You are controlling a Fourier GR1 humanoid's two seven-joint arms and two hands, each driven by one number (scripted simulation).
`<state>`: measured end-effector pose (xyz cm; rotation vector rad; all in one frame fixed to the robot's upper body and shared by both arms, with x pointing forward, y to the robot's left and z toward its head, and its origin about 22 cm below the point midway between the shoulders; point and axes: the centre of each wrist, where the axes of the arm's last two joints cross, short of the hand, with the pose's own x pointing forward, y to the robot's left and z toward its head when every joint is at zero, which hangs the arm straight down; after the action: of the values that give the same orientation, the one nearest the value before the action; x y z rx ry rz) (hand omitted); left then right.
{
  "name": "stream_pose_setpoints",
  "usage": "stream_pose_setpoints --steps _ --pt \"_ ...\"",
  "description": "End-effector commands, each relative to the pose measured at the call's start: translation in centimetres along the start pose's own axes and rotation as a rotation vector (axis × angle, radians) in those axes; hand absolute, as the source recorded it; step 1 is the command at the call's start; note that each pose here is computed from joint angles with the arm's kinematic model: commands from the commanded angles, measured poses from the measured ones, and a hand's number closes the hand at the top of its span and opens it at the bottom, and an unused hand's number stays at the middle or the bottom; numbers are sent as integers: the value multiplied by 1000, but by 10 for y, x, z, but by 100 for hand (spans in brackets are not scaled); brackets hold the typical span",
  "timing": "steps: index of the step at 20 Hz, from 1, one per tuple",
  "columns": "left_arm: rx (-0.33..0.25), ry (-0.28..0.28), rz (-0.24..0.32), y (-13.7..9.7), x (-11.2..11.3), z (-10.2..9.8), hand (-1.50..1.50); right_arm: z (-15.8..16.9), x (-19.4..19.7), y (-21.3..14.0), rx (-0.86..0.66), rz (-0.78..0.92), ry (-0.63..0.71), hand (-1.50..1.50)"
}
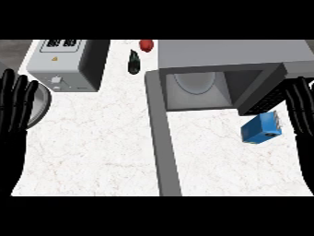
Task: Pick up the milk, place it into the microwave and close the microwave
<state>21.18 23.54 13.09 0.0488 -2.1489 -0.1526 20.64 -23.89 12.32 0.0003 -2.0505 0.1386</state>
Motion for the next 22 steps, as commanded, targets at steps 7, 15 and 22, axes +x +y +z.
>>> stream_pose_setpoints --steps 7,15,22 --pt "149 162 115 0 -2 20 -150 -14 10 6 177 -263 20 -150" --pt "159 186 116 3 19 46 -150 -2 26 -11 216 -318 70 -150" --pt "168 196 130 18 38 74 -150 -17 19 -15 71 -206 58 -150"
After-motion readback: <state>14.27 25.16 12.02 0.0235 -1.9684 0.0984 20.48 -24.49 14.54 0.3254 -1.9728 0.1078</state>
